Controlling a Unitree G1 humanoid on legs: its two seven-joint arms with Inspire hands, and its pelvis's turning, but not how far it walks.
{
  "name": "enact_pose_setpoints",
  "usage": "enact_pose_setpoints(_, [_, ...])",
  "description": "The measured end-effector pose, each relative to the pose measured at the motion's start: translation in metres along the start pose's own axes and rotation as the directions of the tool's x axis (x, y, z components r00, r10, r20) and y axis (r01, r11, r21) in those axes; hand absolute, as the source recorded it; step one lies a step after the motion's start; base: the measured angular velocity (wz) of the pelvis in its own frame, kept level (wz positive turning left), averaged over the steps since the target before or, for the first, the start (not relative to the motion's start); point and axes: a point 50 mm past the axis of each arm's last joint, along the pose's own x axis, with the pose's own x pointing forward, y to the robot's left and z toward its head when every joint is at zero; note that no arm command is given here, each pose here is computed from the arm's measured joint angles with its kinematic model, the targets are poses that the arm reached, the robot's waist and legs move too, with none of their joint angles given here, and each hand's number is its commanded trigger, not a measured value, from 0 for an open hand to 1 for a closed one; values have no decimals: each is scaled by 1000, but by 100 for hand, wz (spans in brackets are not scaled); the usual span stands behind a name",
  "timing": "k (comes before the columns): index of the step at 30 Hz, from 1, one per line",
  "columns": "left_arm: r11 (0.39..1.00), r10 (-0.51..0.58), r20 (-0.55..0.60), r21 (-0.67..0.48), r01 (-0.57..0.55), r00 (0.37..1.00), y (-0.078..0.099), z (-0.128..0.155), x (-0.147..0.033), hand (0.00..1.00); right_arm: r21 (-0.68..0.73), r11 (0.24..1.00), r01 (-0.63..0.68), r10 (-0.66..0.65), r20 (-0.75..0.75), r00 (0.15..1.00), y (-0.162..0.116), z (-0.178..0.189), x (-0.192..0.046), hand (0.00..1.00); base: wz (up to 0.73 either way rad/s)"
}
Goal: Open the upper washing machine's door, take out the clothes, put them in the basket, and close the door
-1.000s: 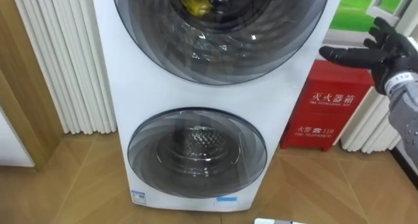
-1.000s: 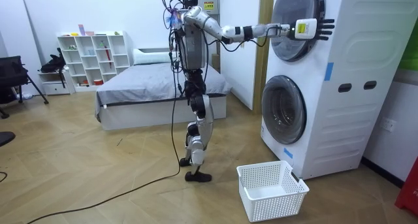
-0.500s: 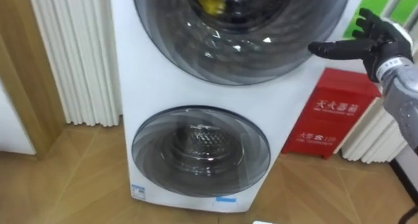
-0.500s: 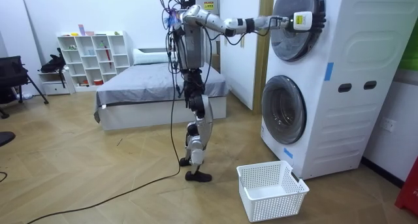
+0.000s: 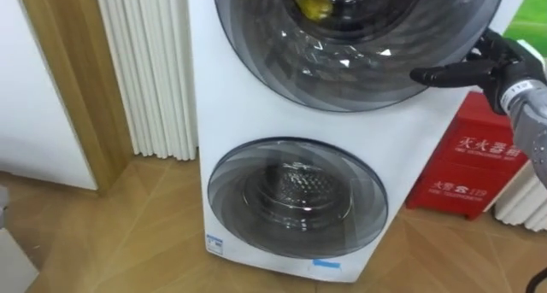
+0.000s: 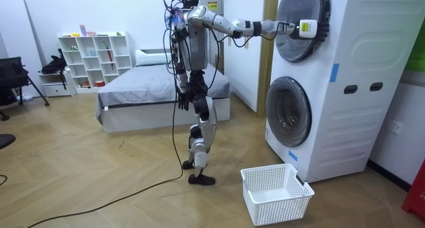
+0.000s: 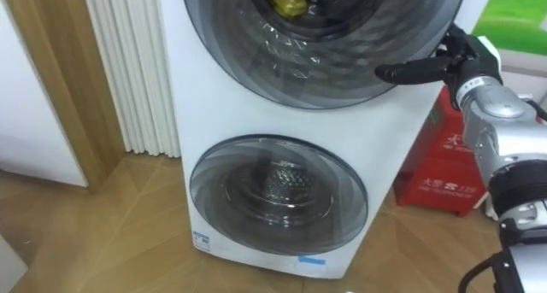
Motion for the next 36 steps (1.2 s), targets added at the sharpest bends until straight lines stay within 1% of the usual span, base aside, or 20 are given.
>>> enact_pose_setpoints(4, [1000,-17,0,-1,17,1000,-1,-4,0,0,-3,1000,18,-18,-7,1000,-1,-2,0,0,3])
enact_pose_setpoints(9, [1000,-20,6,-10,20,1000,-1,-3,0,0,-46,998,51,-52,-20,998,-4,-6,0,0,3])
enact_pose_setpoints(13, [1000,-21,6,-12,21,1000,-1,-3,0,0,-49,995,82,-83,-31,996,-7,-9,0,0,11])
enact_pose_setpoints(19, [1000,-16,10,-7,16,1000,1,-2,0,0,-64,994,83,-85,-19,996,-5,-6,0,0,-3])
enact_pose_setpoints(22, [1000,-12,6,-6,12,1000,2,-4,0,0,-90,993,73,-71,31,997,3,4,-1,0,-16])
enact_pose_setpoints(30, [1000,-6,46,-15,7,999,4,7,1,0,-96,993,72,-57,150,987,15,25,-9,0,-13])
enact_pose_setpoints(34, [1000,0,52,-12,0,999,5,7,0,0,-131,990,57,-18,279,960,28,52,-20,0,-7])
enact_pose_setpoints(36, [1000,6,55,-12,-5,998,8,8,1,0,-156,987,43,9,319,948,33,56,-27,0,-19])
